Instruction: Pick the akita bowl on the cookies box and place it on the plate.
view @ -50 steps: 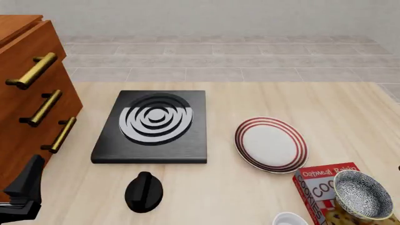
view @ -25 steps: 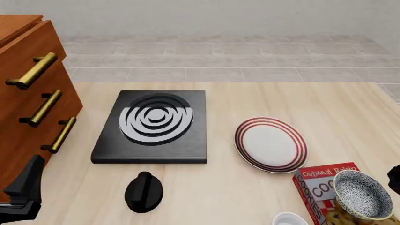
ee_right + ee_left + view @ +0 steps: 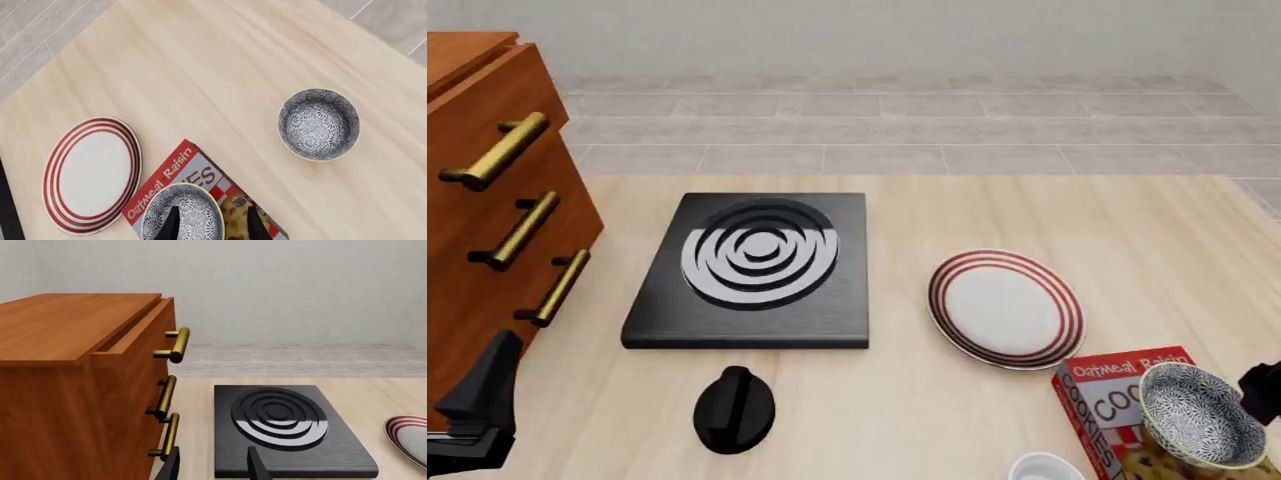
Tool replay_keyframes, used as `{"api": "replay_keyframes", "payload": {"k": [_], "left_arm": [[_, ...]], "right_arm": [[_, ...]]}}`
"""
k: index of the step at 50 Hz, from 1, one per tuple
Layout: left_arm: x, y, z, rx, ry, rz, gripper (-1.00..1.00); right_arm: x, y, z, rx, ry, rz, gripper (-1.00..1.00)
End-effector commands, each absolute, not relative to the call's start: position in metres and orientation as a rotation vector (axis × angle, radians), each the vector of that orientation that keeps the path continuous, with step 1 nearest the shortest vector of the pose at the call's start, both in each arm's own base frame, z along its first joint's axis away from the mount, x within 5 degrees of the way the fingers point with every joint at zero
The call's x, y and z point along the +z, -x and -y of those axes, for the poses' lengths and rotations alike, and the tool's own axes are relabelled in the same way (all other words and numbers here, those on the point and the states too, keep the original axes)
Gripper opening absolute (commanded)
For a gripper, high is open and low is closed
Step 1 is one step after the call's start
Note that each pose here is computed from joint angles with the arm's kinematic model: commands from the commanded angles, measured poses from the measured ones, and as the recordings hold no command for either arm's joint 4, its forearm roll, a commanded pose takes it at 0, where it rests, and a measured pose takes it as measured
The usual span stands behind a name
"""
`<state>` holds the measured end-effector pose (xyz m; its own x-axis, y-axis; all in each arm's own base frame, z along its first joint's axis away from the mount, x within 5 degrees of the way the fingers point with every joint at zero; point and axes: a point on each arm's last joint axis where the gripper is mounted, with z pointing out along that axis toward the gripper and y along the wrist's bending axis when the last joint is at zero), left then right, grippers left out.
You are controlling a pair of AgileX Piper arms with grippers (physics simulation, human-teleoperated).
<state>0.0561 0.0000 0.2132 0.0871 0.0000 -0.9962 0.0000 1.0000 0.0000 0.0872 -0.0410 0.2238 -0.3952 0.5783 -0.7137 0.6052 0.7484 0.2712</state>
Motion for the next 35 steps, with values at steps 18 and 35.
{"api": "replay_keyframes", "payload": {"k": [18,35], "left_arm": [[0.213,-0.056,0.000,0.000,0.000,-1.484,1.00],[0.213,-0.056,0.000,0.000,0.000,-1.484,1.00]], "right_arm": [[0.212,-0.093,0.042,-0.029,-0.888,-2.115,1.00],[0.201,-0.096,0.042,-0.019,-0.890,-2.134,1.00]]}}
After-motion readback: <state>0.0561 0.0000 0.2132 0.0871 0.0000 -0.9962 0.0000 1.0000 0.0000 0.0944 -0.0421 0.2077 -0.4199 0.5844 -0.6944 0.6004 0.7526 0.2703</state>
